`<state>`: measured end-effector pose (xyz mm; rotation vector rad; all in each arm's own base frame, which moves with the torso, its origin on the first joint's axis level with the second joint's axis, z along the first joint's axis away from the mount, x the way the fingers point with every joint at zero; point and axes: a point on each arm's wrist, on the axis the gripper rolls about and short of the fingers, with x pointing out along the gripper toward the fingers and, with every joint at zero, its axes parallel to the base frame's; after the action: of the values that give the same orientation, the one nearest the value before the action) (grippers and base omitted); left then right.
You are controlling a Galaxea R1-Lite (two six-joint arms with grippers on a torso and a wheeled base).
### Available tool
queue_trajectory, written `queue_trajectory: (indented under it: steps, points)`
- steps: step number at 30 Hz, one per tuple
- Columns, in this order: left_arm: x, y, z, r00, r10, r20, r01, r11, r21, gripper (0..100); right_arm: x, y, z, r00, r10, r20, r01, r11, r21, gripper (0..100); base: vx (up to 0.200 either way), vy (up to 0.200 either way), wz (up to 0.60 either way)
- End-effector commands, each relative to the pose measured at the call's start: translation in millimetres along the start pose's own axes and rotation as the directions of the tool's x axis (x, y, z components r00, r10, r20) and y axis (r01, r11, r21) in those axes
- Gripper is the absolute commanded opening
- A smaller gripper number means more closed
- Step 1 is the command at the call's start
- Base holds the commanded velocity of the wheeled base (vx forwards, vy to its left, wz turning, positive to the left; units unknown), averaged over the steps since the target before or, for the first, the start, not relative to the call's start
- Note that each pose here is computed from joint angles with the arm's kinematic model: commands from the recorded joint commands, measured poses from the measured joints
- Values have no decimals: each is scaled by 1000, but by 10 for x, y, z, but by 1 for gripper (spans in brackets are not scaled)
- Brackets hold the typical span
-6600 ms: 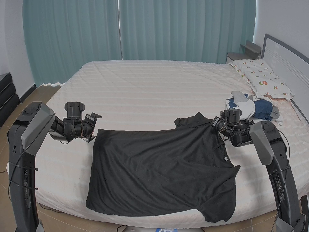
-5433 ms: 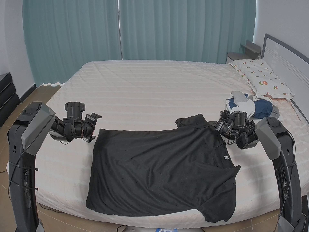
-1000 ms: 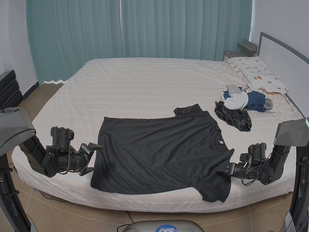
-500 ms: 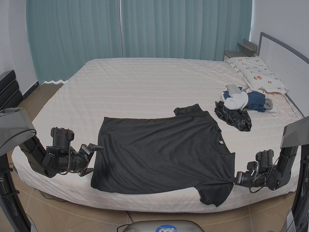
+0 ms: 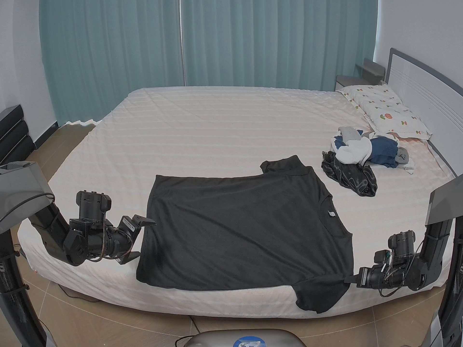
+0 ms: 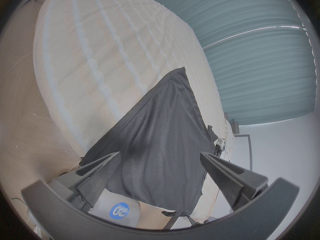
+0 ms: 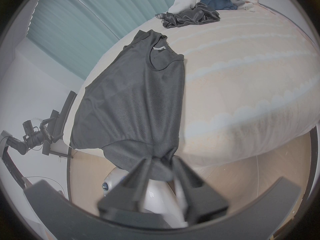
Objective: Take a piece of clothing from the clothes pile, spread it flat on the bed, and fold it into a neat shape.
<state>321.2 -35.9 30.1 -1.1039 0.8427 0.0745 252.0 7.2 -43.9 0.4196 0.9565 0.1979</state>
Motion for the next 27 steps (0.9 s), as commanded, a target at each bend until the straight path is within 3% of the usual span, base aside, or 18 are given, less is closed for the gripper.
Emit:
queue_trajectory:
  steps: [1,6,8,11,12,13,15,16,18,19,20,27]
  points:
    - [7,11,-15,1000,6,-3,-6,1000,2,100,-35,-1,-15,1000,-1,-1,1,1000,6,100,0,0,0]
    - [19,32,-43,1000,19,-8,-19,1000,21,100,-207,44,142,994,26,104,-28,999,17,100,0,0,0]
    - [11,64,-100,999,35,-23,-34,997,64,100,-220,60,135,994,30,104,-35,998,46,100,0,0,0]
    - [-44,200,-235,994,94,-53,-82,977,197,100,-195,35,93,996,26,90,-33,996,82,100,0,0,0]
    - [-44,200,-235,994,94,-53,-82,977,197,100,-195,35,93,996,26,90,-33,996,82,100,0,0,0]
    - [-69,286,-353,988,134,-83,-105,952,286,100,-185,18,75,996,24,90,-32,995,93,100,0,0,0]
    - [-87,360,-475,979,174,-107,-122,918,378,100,-163,19,14,997,28,75,-34,995,92,100,0,0,0]
    - [-86,367,-487,978,180,-107,-125,912,389,100,-162,17,6,997,29,74,-35,995,92,100,0,0,0]
    - [-42,410,-531,972,219,-87,-157,878,452,100,-140,11,-42,997,33,74,-39,995,86,100,0,0,0]
    - [-42,410,-531,972,219,-87,-157,878,452,100,-140,11,-42,997,33,74,-39,995,86,100,0,0,0]
    - [36,448,-501,966,256,-37,-205,843,498,100,-133,10,-68,995,42,95,-49,996,77,100,0,0,0]
    - [89,515,-500,952,305,1,-255,796,549,100,-116,-23,-162,990,54,133,-62,996,60,100,0,0,0]
